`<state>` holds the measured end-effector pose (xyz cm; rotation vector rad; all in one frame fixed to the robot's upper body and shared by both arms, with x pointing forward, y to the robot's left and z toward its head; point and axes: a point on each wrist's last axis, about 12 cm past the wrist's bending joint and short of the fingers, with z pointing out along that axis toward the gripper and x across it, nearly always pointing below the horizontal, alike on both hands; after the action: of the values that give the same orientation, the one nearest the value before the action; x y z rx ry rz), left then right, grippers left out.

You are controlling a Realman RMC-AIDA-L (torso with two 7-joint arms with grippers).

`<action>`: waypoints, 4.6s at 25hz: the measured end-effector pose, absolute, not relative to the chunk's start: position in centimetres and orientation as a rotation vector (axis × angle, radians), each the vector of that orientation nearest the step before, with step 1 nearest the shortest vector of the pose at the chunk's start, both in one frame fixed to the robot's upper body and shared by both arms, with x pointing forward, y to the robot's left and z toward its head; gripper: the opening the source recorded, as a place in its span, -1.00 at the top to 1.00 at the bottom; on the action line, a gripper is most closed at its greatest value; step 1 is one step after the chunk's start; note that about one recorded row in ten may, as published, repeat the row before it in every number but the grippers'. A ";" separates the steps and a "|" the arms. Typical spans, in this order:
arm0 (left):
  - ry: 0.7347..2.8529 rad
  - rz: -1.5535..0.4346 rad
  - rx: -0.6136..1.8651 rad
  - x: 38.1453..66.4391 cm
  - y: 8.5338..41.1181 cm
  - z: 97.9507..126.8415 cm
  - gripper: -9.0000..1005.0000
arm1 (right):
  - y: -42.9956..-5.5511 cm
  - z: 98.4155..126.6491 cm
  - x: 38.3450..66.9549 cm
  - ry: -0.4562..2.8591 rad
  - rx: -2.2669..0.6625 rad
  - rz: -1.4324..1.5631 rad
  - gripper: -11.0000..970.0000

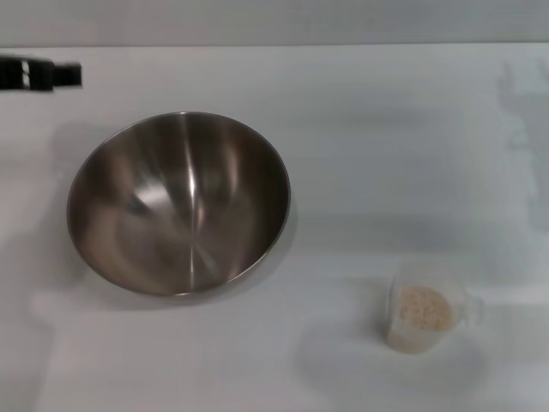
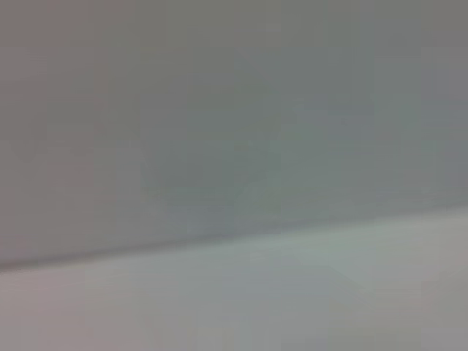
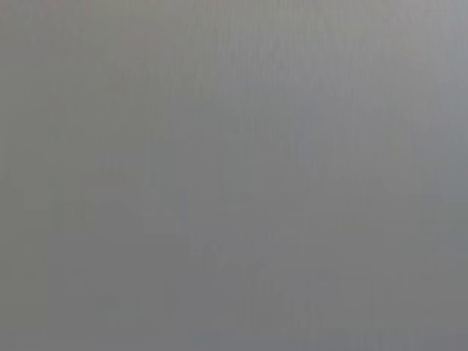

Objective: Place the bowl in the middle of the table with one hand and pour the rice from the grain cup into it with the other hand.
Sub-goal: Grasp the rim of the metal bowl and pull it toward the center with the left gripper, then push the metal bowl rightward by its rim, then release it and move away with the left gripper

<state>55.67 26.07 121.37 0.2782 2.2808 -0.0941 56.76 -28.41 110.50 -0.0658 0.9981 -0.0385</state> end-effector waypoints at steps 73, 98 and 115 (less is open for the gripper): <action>2.503 -0.309 0.608 61.0 19.6 119.5 0.92 | -29.2 110.3 56.6 1.011 -0.079 -0.067 -0.09; 2.548 -0.318 0.594 63.3 18.0 116.2 0.87 | -29.3 110.3 56.3 0.994 -0.082 -0.068 -0.09; 2.118 -0.255 0.439 62.0 21.5 121.1 0.15 | -29.2 110.1 56.0 0.999 -0.081 -0.065 -0.09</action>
<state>61.97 21.45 121.14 0.4386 2.1179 -0.2547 55.97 -29.21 110.09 -0.0806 0.9990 -0.0651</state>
